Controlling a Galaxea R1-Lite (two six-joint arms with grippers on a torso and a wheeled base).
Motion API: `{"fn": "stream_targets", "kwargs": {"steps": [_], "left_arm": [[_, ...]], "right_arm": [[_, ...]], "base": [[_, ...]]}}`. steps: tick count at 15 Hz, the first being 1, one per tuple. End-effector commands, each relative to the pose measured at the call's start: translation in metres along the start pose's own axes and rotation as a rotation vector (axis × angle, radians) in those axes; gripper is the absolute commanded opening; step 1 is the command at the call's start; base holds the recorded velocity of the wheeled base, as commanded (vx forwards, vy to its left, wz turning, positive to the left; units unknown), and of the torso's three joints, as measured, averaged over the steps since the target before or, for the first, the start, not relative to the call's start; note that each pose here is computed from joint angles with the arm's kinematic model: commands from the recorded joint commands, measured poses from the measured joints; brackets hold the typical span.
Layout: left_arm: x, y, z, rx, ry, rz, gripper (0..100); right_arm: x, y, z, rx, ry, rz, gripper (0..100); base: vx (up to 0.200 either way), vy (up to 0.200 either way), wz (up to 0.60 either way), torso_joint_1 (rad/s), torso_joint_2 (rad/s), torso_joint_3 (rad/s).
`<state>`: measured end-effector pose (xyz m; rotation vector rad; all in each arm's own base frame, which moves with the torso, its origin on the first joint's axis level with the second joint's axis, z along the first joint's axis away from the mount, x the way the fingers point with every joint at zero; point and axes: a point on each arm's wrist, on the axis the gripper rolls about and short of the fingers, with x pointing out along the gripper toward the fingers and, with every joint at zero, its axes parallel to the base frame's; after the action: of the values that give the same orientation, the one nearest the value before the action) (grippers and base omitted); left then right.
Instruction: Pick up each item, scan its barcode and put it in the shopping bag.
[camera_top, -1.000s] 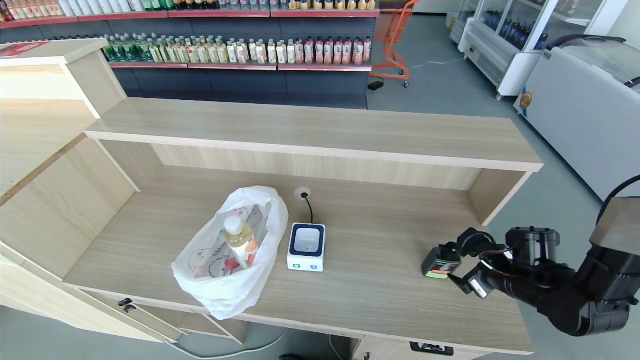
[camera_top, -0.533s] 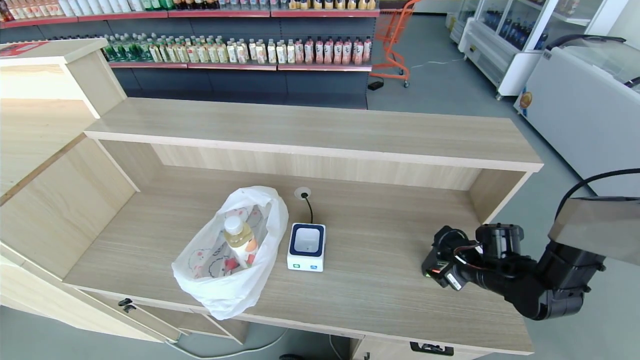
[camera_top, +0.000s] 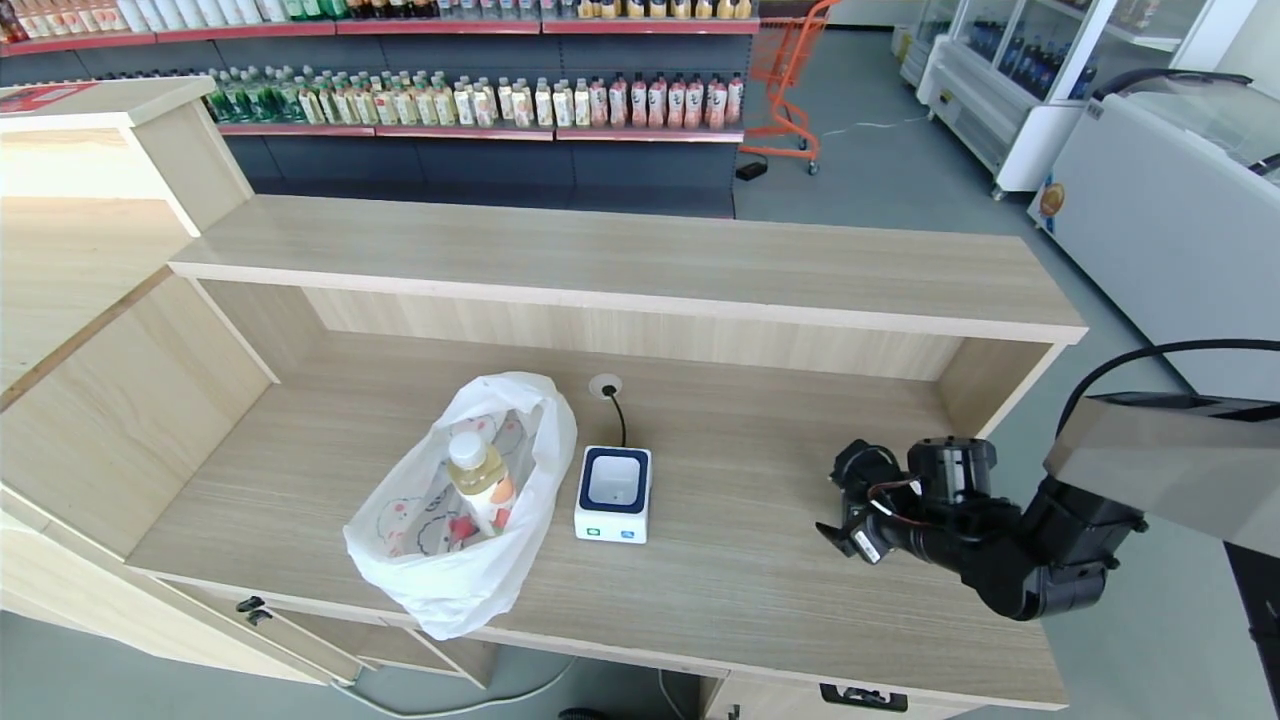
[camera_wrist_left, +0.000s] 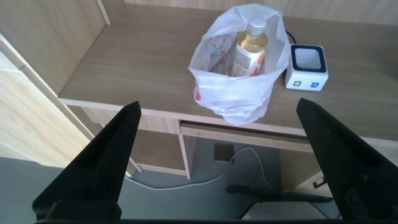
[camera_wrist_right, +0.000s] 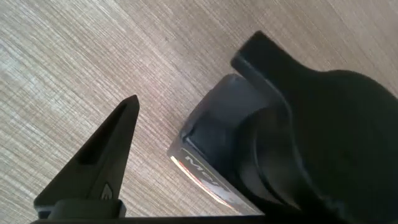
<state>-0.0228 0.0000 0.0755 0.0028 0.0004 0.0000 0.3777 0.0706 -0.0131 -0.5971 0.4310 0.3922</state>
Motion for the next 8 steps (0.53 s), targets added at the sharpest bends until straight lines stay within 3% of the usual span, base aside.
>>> {"fn": "stream_targets", "kwargs": {"steps": [1, 8], "left_arm": [[0.000, 0.000, 0.000, 0.000, 0.000, 0.000, 100], [0.000, 0.000, 0.000, 0.000, 0.000, 0.000, 100]], "right_arm": [[0.002, 0.004, 0.003, -0.001, -0.014, 0.016, 0], [-0.014, -0.002, 0.018, 0.016, -0.061, -0.003, 0]], "base": [[0.000, 0.000, 0.00, 0.000, 0.00, 0.000], [0.000, 0.000, 0.00, 0.000, 0.00, 0.000]]}}
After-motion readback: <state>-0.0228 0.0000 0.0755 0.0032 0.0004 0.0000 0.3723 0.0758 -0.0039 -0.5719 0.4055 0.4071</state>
